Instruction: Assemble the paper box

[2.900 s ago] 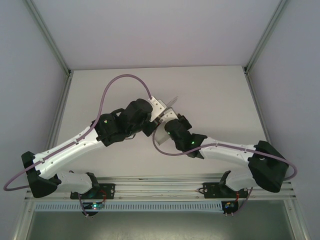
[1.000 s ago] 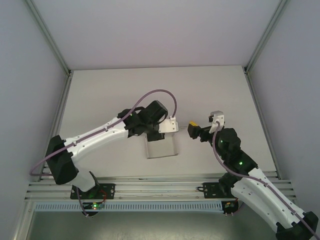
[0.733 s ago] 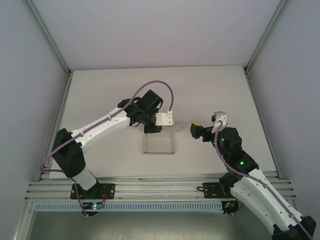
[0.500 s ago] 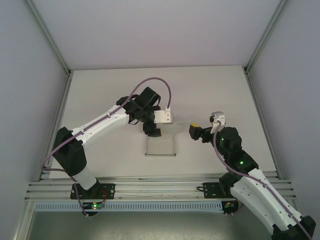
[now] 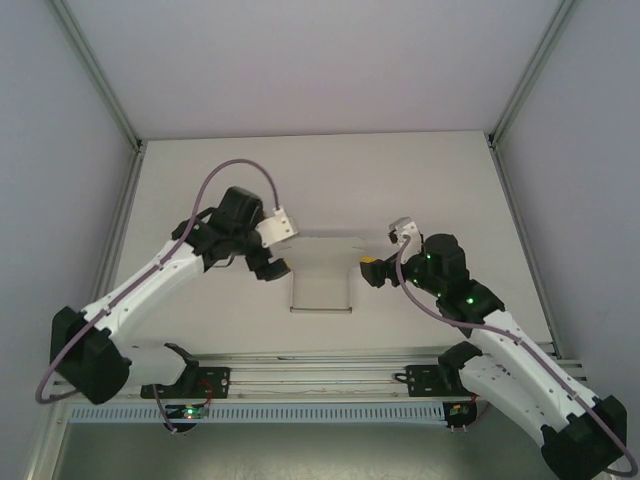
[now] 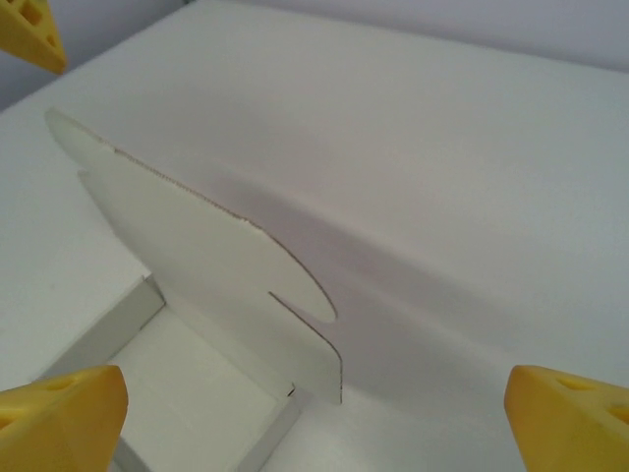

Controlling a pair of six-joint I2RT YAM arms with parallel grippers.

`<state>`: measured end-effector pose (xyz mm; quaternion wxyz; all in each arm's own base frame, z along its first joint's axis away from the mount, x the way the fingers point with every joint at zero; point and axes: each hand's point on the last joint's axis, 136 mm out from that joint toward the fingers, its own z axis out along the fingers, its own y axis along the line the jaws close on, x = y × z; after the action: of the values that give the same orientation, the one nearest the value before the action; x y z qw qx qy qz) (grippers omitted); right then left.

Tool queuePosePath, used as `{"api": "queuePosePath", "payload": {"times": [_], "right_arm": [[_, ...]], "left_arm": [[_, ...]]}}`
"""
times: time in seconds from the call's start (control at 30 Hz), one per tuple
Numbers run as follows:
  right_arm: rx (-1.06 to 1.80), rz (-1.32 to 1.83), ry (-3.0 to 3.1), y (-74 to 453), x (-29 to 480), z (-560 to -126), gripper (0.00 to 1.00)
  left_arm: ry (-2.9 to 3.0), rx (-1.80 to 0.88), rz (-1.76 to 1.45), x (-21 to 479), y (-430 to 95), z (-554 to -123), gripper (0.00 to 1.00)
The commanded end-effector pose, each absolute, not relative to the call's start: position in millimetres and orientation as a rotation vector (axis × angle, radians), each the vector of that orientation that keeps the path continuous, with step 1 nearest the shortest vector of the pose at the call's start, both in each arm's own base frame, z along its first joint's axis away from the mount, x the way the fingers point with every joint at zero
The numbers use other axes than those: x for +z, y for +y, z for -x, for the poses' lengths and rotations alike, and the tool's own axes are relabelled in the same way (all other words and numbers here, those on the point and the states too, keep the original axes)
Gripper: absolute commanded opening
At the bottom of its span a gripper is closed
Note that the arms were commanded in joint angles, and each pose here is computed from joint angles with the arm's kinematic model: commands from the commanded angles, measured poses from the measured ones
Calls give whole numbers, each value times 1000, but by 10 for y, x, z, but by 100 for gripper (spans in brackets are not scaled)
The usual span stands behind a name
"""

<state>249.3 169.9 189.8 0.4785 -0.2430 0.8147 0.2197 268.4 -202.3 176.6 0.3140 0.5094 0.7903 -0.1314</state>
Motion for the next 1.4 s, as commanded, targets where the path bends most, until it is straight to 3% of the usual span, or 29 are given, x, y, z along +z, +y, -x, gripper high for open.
{"api": "queuePosePath", "payload": {"times": [0.0,0.3,0.43,0.6,0.73,0.8,1.07,1.17,1.23,1.37], "right_arm": [[568,759,2006,1848,1854,-2482,94],[566,884,2081,1951,1632,-2688,83],[619,909,2095,1969,1572,-2774,72],[673,930,2123,2000,1476,-2827,64],[712,960,2128,2041,1408,-2790,59],[726,967,2126,2055,1400,-2779,55],[736,956,2139,2054,1382,-2774,21],[733,938,2145,2054,1381,-2780,9],[705,910,2156,2029,1379,-2804,7],[579,789,2171,1901,1426,-2925,4]], "left_arm": [[2054,-474,-1234,1761,-2053,-2639,100],[2106,-555,-1250,1597,-2039,-2822,97],[2076,-621,-1328,1532,-2134,-2819,92],[2064,-636,-1340,1502,-2181,-2893,77],[2069,-686,-1369,1484,-2225,-2871,54],[2076,-689,-1373,1454,-2224,-2870,47],[2101,-675,-1358,1425,-2205,-2873,20],[2122,-663,-1325,1423,-2199,-2914,5],[2134,-659,-1308,1443,-2199,-2920,0],[2178,-534,-1226,1439,-2139,-3029,0]]}}
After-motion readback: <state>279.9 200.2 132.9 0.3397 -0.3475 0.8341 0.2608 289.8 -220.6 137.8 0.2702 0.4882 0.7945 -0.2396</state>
